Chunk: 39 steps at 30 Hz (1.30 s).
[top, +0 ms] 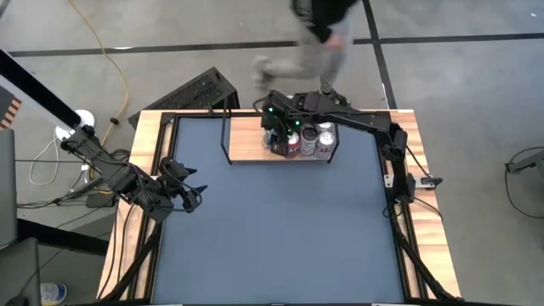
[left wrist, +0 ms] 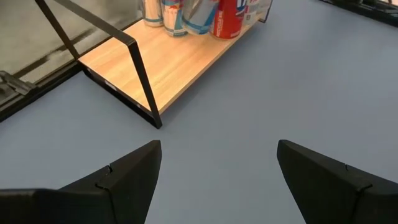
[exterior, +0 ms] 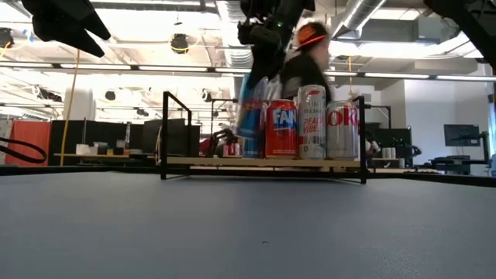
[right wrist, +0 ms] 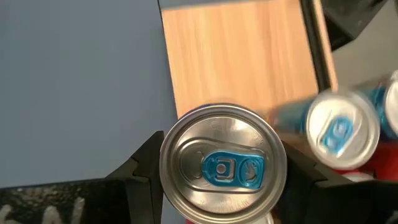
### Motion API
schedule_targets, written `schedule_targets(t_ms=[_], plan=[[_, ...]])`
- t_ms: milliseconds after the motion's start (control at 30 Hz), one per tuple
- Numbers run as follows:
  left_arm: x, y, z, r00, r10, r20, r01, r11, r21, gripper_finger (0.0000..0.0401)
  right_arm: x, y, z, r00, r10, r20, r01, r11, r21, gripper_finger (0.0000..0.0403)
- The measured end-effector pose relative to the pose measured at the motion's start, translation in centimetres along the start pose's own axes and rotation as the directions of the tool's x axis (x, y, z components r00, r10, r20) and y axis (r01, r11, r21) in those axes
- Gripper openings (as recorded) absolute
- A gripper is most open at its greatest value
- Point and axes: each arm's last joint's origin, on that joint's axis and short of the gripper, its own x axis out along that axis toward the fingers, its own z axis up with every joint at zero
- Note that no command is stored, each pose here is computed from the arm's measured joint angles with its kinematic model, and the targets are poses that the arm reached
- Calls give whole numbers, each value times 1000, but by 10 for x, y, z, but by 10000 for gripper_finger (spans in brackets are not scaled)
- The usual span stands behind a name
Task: Place canned beverage on shelf
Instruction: Put the blue soda can on the shelf aligned with the other blue soda cans
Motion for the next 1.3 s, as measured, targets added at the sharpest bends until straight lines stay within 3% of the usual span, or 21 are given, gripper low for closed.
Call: schedule_targets(t_ms=[433,667,833,1300], plan=[[5,4,4,999,46,11,-46,999,-14,311,0,-16,-9,997,65,-42,-64,997,37,199],[8,6,6,997,72,10,-72,997,-9,311,31,-12,-12,987,92,-129,-92,996,12,199],[9,7,7,997,74,8,-74,997,-11,311,41,-10,-11,988,32,-153,-37,999,-27,202],[9,7,7,997,75,9,-74,997,-10,311,37,-12,-7,992,33,-118,-37,999,-30,268]])
